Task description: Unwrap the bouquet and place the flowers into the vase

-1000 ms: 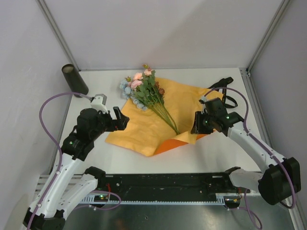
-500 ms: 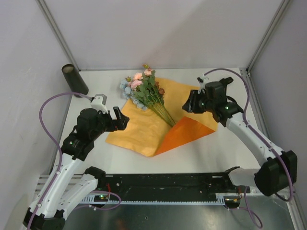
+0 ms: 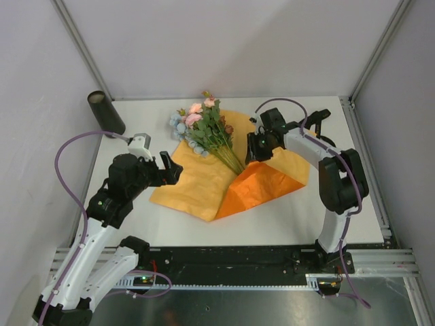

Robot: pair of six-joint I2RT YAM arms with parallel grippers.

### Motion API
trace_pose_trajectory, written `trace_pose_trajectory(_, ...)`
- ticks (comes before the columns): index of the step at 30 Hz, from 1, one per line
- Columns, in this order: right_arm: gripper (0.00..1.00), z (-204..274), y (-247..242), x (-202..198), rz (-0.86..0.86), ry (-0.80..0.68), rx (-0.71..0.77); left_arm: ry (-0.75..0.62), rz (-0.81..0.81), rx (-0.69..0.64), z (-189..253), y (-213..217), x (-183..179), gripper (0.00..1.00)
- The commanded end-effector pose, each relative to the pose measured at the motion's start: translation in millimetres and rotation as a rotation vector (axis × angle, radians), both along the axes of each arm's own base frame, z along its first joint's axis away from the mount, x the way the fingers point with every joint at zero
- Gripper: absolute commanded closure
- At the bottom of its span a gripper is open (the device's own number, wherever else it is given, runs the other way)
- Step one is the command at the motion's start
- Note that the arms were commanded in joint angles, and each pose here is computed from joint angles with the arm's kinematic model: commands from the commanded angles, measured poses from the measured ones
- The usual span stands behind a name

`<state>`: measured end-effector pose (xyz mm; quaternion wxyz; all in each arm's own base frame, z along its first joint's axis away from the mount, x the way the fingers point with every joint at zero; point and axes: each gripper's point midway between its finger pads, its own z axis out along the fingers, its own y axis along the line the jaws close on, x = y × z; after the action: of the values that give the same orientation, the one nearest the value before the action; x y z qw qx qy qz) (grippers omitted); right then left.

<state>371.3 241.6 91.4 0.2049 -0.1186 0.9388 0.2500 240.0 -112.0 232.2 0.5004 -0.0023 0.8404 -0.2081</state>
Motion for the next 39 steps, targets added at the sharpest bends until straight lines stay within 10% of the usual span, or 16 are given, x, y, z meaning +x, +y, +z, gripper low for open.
trace_pose_trajectory(1, 0.62, 25.0, 0.7, -30.5, 0.120, 0.065, 0.023, -0.024, -0.002, 0.005, 5.2, 1.5, 2.1, 0.00)
trace_pose_trajectory(16, 0.63, 58.6, -31.4, -120.5, 0.090, 0.048, -0.062, -0.023, -0.009, -0.005, 6.5, 0.6, 1.9, 0.00)
trace_pose_trajectory(39, 0.62, -20.7, -80.3, -207.8, -0.196, 0.122, -0.204, -0.010, -0.008, -0.005, 3.3, 0.2, 3.0, 0.01)
